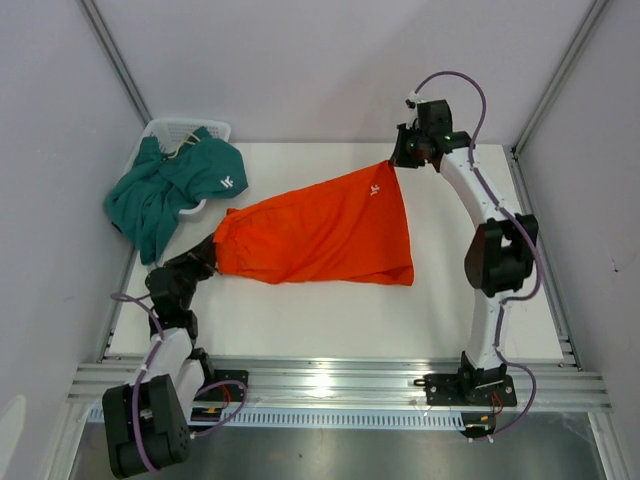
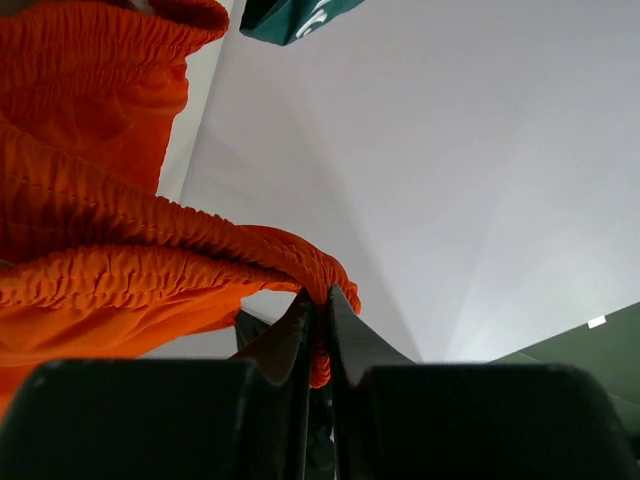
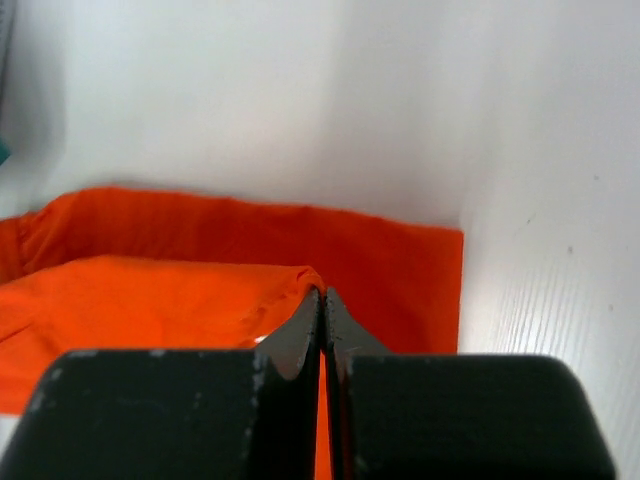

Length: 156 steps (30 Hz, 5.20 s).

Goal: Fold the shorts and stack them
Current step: Fold the shorts

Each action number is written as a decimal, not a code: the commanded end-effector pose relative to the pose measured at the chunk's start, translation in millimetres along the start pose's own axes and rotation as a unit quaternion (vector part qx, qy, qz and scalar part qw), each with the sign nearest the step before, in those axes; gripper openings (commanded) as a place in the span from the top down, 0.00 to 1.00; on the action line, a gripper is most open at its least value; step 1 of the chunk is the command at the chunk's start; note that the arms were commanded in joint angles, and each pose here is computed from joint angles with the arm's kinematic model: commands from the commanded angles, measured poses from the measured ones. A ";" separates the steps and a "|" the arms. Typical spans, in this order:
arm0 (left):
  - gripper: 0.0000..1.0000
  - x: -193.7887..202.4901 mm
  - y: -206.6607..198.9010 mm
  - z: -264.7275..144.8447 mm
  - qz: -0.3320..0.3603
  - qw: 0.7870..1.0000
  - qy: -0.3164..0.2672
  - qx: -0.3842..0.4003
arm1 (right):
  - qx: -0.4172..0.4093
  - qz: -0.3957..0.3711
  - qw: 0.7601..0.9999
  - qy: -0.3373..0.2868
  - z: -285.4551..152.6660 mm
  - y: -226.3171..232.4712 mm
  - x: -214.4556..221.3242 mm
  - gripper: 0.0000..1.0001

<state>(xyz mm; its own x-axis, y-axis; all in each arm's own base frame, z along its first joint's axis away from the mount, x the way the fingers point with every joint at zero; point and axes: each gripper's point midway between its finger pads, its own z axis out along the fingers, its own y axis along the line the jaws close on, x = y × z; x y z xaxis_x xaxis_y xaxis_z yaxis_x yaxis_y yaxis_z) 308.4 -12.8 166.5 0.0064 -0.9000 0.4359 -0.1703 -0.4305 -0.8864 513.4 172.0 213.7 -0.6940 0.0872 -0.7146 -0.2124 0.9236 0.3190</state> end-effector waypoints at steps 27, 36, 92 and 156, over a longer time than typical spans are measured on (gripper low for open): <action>0.01 20.1 -44.8 57.2 0.396 0.899 0.123 -0.138 | 0.051 0.088 0.994 0.038 -0.1 -61.9 84.3 0.38; 0.02 -21.3 -33.7 71.8 0.507 0.823 0.086 -0.241 | 0.068 0.112 0.988 0.087 -10.7 -68.2 153.9 0.43; 0.03 -12.7 -18.7 106.4 0.547 0.788 0.078 -0.272 | 0.105 0.136 0.978 0.120 -116.2 -54.5 260.9 0.56; 0.40 -14.7 55.5 118.7 0.581 0.758 0.114 -0.273 | -0.009 0.134 0.991 0.021 85.2 -81.9 77.7 1.00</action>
<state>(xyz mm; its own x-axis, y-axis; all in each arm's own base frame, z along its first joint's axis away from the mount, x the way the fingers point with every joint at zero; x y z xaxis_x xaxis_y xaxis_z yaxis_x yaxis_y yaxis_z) 402.4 -26.9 85.3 -0.6278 -0.6033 -0.4919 -0.3615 0.7856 -0.5022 529.8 132.5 76.0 -0.7686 0.3005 -0.5647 -0.0087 0.8778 0.4790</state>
